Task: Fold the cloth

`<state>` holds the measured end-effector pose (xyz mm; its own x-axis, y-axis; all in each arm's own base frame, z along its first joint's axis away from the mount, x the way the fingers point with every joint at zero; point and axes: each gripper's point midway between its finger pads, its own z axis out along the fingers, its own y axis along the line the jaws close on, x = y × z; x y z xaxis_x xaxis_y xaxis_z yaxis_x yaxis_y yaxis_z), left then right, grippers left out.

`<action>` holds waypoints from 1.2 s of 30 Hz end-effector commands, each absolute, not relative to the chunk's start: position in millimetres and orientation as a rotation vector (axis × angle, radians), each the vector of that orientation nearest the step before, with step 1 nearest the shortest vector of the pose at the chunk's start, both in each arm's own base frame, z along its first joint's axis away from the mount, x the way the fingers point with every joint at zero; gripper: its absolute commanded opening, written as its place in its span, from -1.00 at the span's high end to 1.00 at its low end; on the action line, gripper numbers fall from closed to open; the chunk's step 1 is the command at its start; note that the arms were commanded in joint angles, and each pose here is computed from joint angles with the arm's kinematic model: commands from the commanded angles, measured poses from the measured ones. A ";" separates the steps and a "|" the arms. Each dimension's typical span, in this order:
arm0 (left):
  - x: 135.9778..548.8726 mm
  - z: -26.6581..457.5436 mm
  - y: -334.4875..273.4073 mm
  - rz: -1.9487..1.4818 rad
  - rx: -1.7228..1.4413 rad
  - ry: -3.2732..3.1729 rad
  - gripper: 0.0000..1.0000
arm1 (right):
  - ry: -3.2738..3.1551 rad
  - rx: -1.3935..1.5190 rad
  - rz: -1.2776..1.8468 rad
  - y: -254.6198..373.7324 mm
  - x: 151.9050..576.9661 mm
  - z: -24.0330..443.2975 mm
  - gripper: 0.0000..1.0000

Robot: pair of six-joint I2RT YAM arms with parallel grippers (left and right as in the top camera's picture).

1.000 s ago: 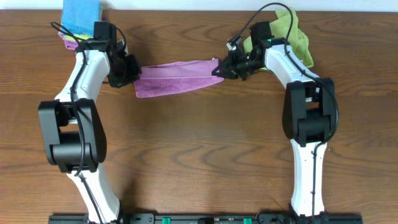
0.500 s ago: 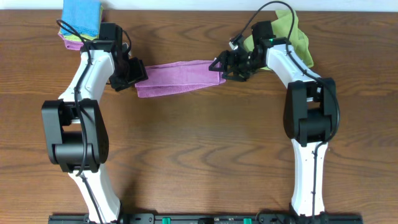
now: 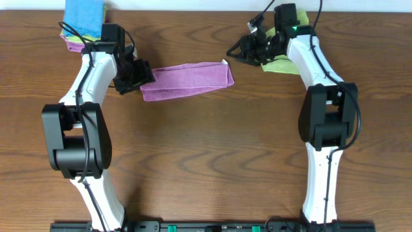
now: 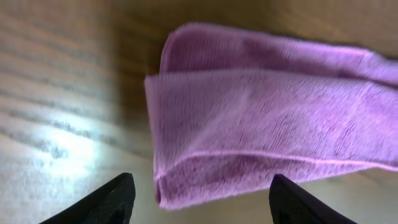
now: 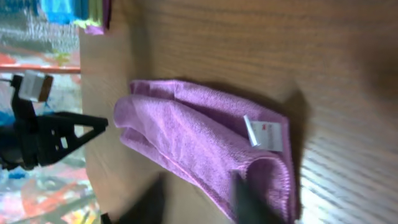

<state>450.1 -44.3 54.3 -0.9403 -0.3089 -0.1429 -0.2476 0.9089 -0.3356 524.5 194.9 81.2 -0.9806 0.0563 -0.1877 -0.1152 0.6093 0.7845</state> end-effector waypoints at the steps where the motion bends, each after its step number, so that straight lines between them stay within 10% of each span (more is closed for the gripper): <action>1: 457.5 68.7 -43.4 -0.472 -0.380 2.830 -0.38 | 2.634 -0.135 1.326 214.8 517.8 84.1 0.97; 16: 445.5 66.1 -61.1 -0.492 -0.311 2.883 -0.21 | 2.804 -0.296 0.545 215.2 513.9 29.2 0.97; 36: 445.7 66.5 -66.6 -0.496 -0.293 2.882 -0.22 | 2.844 -0.419 0.362 219.8 503.9 -0.1 0.97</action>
